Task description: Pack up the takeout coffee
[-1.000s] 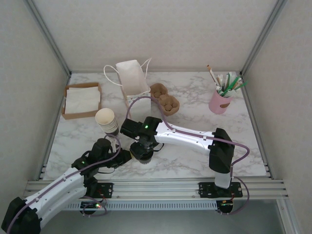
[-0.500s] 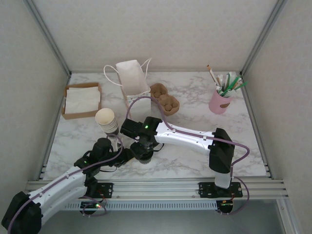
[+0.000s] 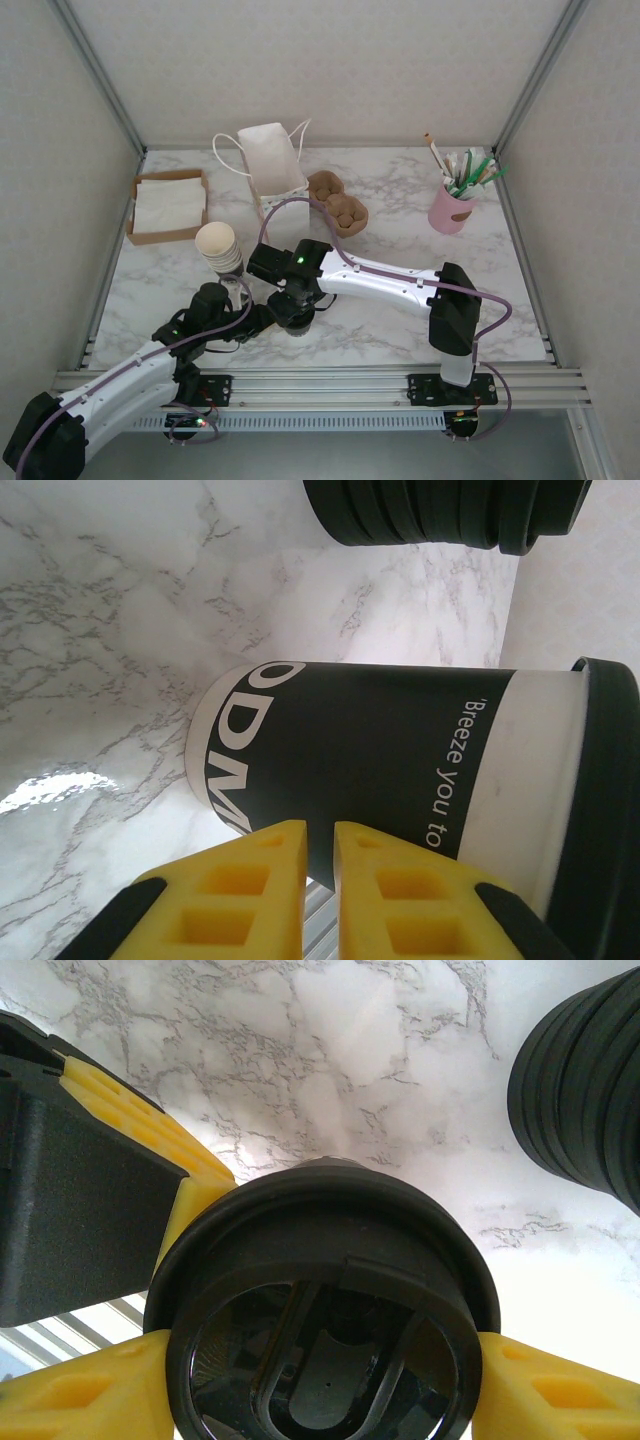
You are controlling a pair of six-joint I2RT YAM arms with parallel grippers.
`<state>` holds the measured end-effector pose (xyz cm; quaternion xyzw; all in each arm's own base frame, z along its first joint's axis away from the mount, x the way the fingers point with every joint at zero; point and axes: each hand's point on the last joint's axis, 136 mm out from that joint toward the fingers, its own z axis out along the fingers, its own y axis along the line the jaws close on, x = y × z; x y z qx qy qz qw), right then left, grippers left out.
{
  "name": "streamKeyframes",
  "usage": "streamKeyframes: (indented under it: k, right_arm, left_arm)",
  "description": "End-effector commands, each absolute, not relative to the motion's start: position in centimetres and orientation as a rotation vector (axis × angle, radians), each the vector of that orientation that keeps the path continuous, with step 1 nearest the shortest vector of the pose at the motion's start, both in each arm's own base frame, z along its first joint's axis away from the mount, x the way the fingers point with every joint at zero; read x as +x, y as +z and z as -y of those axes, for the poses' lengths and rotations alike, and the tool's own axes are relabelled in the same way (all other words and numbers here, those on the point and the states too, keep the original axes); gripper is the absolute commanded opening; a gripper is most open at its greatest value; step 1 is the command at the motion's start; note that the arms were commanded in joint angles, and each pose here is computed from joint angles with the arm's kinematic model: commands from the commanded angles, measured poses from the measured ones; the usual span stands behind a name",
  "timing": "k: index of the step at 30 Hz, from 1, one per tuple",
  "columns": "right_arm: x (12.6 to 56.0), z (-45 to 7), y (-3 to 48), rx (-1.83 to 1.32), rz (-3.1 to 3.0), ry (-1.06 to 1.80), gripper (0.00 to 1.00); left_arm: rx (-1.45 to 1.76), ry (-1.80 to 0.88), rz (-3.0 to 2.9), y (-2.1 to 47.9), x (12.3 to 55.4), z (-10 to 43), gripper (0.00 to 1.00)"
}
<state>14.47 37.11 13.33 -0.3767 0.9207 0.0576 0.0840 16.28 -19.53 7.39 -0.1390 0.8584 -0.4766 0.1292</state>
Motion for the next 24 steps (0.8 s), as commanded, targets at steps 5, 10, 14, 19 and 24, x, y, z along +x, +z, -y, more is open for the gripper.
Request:
streamKeyframes:
  k: [5, 10, 14, 19, 24]
  right_arm:
    - [13.7, -36.1, 11.0, -1.139, -2.830, 0.113, 0.66]
    - [13.4, -36.5, 11.3, -1.140, -2.831, 0.160, 0.67]
    - [13.4, -36.6, 11.5, -1.136, -2.829, 0.175, 0.67]
    - [13.8, -35.9, 10.9, -1.123, -2.835, 0.099, 0.67]
    - [13.8, -35.5, 10.2, -1.116, -2.848, 0.060, 0.67]
  left_arm:
    - [-0.380, -1.391, -2.455, 7.9, 16.8, 19.7, 0.18]
    - [-0.378, -1.424, -2.428, 8.4, 17.1, 20.0, 0.20]
    - [-0.370, -1.445, -2.420, 8.7, 17.2, 20.3, 0.21]
    - [-0.369, -1.438, -2.425, 8.6, 17.3, 20.3, 0.21]
    - [-0.379, -1.408, -2.428, 8.4, 17.4, 20.0, 0.21]
